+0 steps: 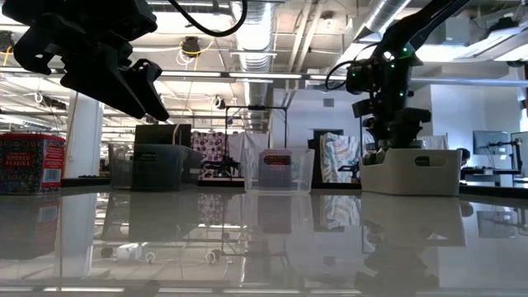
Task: Sort spices by type
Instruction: Put the green seasoning bottle into the gray bin, then put the red seasoning can into the transparent bin
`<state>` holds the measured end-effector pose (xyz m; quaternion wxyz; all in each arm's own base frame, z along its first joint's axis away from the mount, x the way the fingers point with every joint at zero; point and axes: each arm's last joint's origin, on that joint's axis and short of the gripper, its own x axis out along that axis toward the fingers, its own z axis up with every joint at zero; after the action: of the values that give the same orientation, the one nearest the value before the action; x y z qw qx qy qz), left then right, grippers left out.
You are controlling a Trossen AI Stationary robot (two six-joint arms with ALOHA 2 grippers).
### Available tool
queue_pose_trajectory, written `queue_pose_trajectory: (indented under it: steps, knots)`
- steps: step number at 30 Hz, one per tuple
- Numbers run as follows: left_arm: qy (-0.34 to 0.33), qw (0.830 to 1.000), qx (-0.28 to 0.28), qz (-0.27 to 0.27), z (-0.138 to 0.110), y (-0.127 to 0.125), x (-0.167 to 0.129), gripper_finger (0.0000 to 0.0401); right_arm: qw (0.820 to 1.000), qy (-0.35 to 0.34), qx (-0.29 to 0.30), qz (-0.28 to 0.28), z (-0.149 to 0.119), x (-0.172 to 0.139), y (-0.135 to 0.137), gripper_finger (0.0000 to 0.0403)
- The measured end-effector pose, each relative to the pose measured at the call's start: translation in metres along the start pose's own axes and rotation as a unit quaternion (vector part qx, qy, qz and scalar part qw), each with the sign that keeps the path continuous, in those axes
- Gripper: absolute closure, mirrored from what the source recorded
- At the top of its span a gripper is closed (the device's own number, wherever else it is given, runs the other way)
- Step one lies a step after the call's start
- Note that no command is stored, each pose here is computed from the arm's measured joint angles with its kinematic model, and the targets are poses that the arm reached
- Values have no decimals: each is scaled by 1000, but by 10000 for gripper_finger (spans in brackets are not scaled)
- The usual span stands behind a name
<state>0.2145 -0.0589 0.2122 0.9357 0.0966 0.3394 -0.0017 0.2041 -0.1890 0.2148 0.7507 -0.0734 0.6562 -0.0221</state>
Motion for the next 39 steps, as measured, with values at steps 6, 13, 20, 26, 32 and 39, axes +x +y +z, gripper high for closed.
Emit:
queue_pose_trajectory:
  steps: [6, 13, 20, 26, 32, 39]
  knots:
    - [0, 1000, 0, 0, 0, 0, 0, 168, 1000, -1, 25, -1, 5, -16, -5, 57]
    - [0, 1000, 0, 0, 0, 0, 0, 168, 1000, 7, 27, 9, 10, -38, -3, 57]
    - [0, 1000, 0, 0, 0, 0, 0, 168, 998, -37, 40, -26, 8, -71, 12, 58]
    - [0, 1000, -1, -1, 0, 0, 0, 168, 983, -96, 155, -38, 4, -102, 46, 58]
    - [0, 1000, -24, -1, 0, 0, 0, 168, 979, -124, 163, -1, -5, -113, 106, 58]
    - [0, 999, -36, -1, 0, 0, 0, 168, 957, -206, 206, -13, -6, -93, 173, 58]
